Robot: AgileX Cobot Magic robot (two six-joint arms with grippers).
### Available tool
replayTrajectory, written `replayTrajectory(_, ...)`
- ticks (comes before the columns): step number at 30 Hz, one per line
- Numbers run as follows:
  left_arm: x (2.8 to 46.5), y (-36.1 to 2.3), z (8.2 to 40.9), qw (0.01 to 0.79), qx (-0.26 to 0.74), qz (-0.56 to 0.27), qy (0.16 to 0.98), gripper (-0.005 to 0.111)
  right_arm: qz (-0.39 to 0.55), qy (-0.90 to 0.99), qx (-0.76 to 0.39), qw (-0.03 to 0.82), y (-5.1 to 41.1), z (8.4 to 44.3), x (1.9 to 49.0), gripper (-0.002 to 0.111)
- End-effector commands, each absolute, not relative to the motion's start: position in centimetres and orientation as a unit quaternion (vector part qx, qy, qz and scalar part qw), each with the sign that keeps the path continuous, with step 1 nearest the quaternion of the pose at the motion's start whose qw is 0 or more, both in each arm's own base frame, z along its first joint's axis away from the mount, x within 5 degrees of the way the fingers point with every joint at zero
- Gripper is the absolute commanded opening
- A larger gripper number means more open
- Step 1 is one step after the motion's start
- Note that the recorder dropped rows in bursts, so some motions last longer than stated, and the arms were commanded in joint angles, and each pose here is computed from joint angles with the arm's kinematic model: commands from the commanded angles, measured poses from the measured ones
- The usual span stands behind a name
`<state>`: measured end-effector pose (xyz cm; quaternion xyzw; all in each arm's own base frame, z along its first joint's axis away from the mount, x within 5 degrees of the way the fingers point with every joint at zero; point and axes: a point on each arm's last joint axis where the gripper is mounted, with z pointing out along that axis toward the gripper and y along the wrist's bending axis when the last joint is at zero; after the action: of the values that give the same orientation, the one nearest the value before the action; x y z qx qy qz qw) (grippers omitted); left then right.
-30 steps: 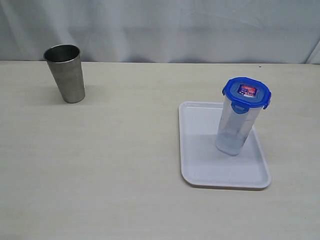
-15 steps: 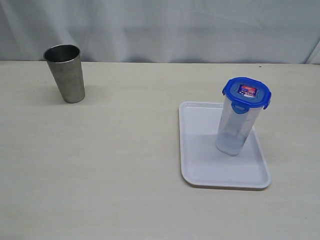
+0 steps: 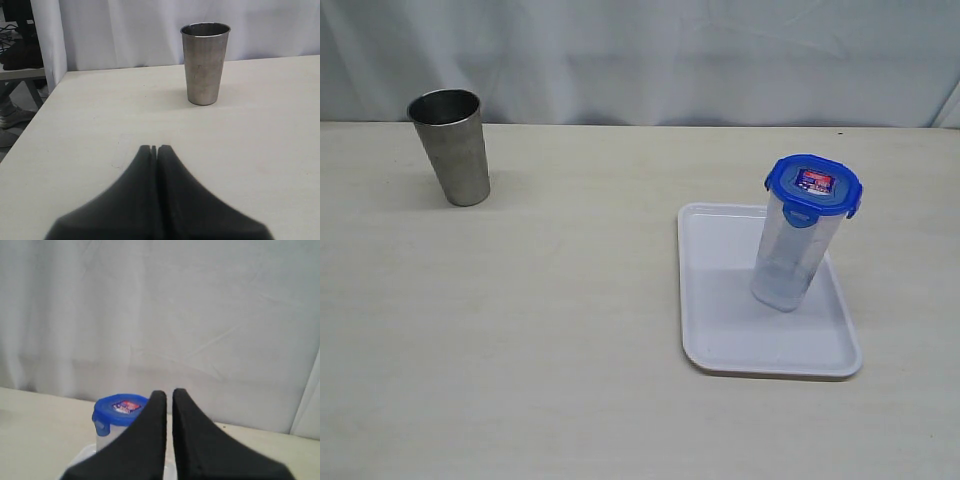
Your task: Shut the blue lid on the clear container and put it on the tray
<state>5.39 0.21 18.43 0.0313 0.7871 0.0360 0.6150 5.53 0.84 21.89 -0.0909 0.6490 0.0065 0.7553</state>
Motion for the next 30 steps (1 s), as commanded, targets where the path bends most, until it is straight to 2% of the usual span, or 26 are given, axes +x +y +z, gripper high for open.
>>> replayTrajectory(1, 5.4, 0.2, 18.4, 0.619, 0.031, 0.035, 0.784, 0.0, 0.003, 0.681, -0.09, 0.727, 0.8, 21.0, 5.6, 0.005)
replayTrajectory(7, 5.4, 0.2, 18.4, 0.619, 0.031, 0.035, 0.784, 0.0, 0.004, 0.711, -0.087, 0.698, 0.7, 20.3, 5.6, 0.005)
replayTrajectory(14, 5.4, 0.2, 18.4, 0.619, 0.031, 0.035, 0.784, 0.0, 0.01, 0.747, 0.005, 0.665, 0.0, 19.5, 5.6, 0.005)
replayTrajectory(19, 5.4, 0.2, 18.4, 0.619, 0.031, 0.035, 0.784, 0.0, -0.012, 0.79, -0.004, 0.613, -0.1, 18.3, 5.4, 0.005)
replayTrajectory(30, 5.4, 0.2, 18.4, 0.618, 0.031, 0.035, 0.785, 0.0, -0.026, 0.79, -0.018, 0.612, -0.2, 18.3, 5.4, 0.005)
